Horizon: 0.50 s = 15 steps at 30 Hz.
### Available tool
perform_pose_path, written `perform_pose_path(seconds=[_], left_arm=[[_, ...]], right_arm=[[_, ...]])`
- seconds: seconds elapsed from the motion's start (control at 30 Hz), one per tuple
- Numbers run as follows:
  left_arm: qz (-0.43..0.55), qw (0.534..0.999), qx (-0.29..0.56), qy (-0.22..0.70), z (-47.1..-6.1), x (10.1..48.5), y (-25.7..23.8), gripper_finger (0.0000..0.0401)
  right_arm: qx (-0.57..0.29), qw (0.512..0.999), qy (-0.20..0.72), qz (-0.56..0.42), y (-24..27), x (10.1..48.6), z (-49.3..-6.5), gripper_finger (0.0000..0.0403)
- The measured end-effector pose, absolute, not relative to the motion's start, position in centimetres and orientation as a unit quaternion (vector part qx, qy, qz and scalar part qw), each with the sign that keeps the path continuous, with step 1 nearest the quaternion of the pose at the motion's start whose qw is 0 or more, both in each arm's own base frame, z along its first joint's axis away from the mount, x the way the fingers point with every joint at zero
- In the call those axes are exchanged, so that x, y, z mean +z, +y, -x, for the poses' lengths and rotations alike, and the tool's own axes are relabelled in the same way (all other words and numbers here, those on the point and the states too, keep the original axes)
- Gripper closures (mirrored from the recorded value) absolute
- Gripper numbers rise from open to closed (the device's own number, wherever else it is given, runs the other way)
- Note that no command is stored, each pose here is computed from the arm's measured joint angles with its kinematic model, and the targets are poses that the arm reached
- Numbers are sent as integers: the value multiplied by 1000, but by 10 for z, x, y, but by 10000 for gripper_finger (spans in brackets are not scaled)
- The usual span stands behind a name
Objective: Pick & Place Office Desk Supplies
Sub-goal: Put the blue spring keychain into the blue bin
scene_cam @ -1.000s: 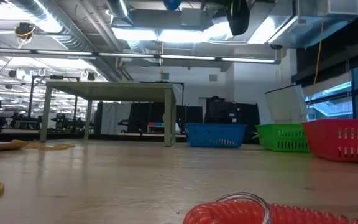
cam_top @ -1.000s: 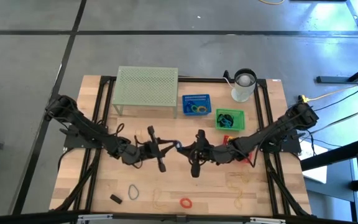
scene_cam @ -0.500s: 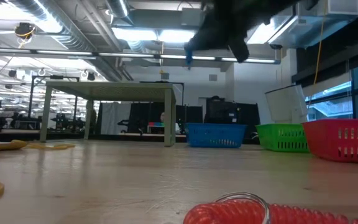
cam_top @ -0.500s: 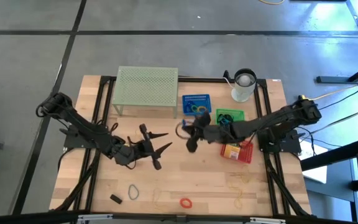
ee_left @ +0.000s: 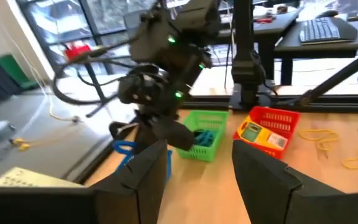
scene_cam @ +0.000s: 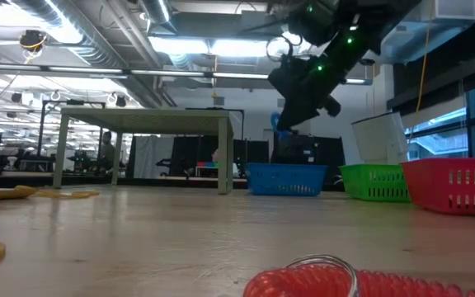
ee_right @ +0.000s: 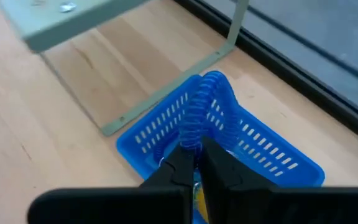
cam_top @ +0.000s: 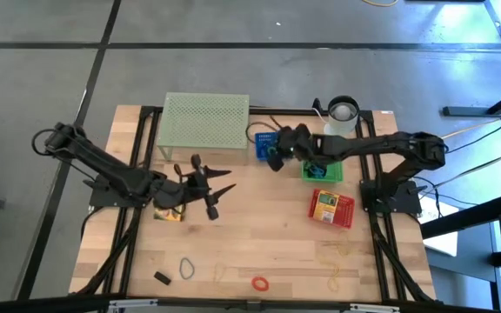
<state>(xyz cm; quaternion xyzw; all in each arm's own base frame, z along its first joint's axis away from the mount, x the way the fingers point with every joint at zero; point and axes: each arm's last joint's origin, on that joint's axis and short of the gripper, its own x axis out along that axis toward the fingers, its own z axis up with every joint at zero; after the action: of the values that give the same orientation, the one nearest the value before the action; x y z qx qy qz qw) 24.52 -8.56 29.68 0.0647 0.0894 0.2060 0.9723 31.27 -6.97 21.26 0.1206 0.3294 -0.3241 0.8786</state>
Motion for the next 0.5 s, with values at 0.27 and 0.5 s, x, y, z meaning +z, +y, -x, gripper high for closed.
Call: perform_pose_path(seconds=[0.27, 0.5], left_arm=[[-59, 969, 212, 113, -242, 296, -73, 227], [-67, 966, 213, 127, -242, 293, -71, 228]], right_arm=[[-326, 871, 326, -168, -84, 211, -310, 390], [-332, 869, 323, -178, -84, 210, -310, 350]])
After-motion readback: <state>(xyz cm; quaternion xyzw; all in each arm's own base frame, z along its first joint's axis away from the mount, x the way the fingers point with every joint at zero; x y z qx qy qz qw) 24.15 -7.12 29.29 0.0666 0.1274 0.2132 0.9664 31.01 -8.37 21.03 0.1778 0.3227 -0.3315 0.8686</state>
